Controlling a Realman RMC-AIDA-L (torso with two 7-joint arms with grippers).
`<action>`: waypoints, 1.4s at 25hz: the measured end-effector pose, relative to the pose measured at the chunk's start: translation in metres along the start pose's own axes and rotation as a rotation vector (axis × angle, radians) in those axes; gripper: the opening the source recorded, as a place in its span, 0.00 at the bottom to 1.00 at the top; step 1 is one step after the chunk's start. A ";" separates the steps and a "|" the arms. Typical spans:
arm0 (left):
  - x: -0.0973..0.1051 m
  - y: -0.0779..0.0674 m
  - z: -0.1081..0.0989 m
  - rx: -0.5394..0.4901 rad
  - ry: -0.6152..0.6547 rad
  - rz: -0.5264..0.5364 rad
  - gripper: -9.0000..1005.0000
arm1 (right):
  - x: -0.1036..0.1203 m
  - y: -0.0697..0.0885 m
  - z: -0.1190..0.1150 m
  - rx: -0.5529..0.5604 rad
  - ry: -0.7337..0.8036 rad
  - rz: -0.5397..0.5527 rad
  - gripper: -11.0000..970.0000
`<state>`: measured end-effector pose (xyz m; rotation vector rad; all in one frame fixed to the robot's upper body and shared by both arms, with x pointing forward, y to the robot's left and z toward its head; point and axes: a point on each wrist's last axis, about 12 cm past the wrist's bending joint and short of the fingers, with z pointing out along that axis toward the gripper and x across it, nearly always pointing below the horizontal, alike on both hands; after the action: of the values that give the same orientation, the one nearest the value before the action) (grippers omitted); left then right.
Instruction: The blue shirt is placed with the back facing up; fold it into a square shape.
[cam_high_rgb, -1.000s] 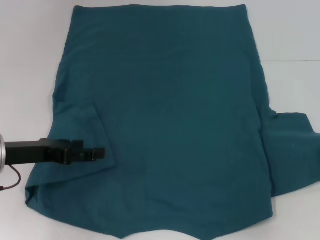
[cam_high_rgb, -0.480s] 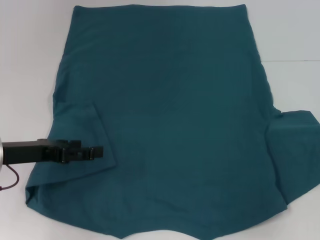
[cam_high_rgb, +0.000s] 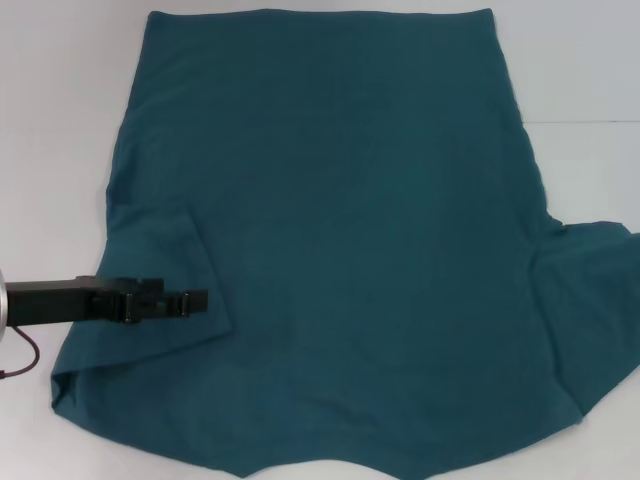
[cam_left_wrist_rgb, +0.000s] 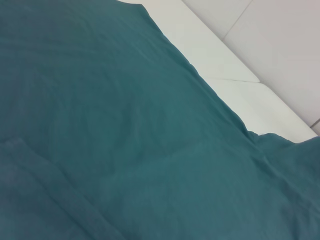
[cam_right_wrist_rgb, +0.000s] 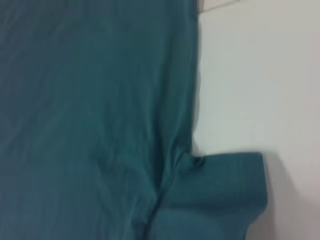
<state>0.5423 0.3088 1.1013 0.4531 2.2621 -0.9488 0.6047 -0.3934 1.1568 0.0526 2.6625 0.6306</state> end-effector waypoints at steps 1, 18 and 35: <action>0.000 0.000 0.000 0.000 0.000 0.000 0.94 | -0.002 0.001 -0.001 0.003 -0.005 0.001 0.03; -0.003 0.000 0.002 -0.005 -0.008 0.005 0.94 | -0.012 0.060 0.034 -0.110 0.103 -0.080 0.03; -0.008 0.003 0.003 -0.034 -0.040 -0.017 0.94 | -0.037 0.133 0.069 -0.085 0.098 -0.304 0.03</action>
<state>0.5509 0.3082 1.1040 0.3974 2.2461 -0.9185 0.6584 -0.2492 1.1727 -0.4084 2.6557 0.6575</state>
